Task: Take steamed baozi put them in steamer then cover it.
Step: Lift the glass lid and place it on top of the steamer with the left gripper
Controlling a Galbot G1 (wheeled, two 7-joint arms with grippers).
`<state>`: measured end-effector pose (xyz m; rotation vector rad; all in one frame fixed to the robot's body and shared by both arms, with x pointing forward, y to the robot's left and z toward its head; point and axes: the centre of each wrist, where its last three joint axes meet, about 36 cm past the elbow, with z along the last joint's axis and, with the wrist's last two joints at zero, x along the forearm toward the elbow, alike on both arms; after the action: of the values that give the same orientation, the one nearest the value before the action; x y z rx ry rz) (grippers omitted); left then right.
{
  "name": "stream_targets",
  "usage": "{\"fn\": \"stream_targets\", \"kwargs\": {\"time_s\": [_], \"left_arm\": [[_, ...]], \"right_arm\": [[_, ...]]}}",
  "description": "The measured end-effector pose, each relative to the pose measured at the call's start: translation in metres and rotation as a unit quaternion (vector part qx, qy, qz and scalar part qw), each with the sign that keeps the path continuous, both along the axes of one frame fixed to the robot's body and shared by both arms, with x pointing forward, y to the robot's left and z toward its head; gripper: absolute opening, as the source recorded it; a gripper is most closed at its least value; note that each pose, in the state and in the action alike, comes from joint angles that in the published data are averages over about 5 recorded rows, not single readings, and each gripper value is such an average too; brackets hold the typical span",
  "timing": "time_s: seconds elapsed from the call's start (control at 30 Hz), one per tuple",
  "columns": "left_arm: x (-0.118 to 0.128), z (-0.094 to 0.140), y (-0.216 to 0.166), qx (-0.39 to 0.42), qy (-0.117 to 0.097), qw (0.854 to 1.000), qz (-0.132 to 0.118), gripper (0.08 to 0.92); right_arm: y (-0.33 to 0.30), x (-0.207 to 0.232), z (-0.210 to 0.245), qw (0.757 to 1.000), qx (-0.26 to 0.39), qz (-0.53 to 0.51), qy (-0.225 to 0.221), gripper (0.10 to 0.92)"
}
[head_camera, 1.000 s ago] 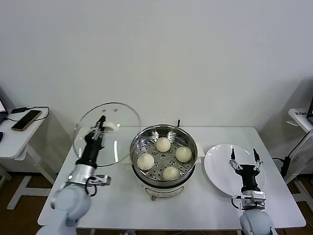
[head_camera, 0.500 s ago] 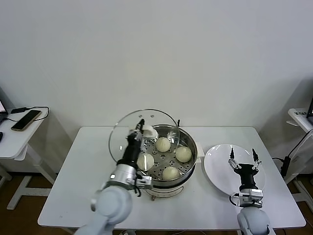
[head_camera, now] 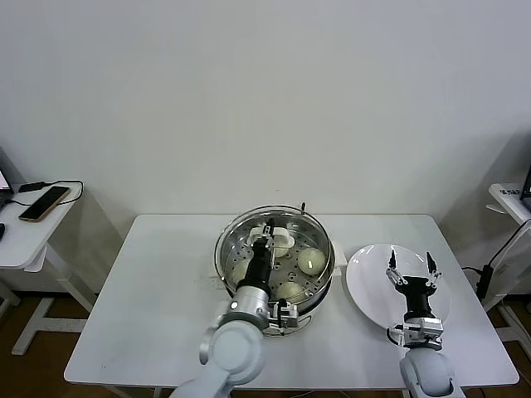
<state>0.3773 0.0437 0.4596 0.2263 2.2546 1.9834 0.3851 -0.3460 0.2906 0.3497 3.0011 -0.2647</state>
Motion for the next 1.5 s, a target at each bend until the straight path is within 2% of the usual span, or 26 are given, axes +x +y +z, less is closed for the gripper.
{"fn": "stream_targets", "kwargs": {"time_s": [0.37,0.83,1.5], "left_arm": [[0.007,-0.019,-0.02,0.005,-0.012,1.0,0.008,0.194],[0.012,-0.037,-0.029,0.03,-0.008,0.999,0.017,0.194],[0.016,-0.045,-0.023,0.061,-0.005,0.998,0.018,0.194]], "right_arm": [[-0.005,0.0,-0.002,1.0,-0.001,-0.003,0.005,0.823],[-0.006,0.0,-0.003,1.0,-0.002,-0.004,0.005,0.823],[-0.004,0.001,-0.006,1.0,0.001,-0.004,0.007,0.823]]}}
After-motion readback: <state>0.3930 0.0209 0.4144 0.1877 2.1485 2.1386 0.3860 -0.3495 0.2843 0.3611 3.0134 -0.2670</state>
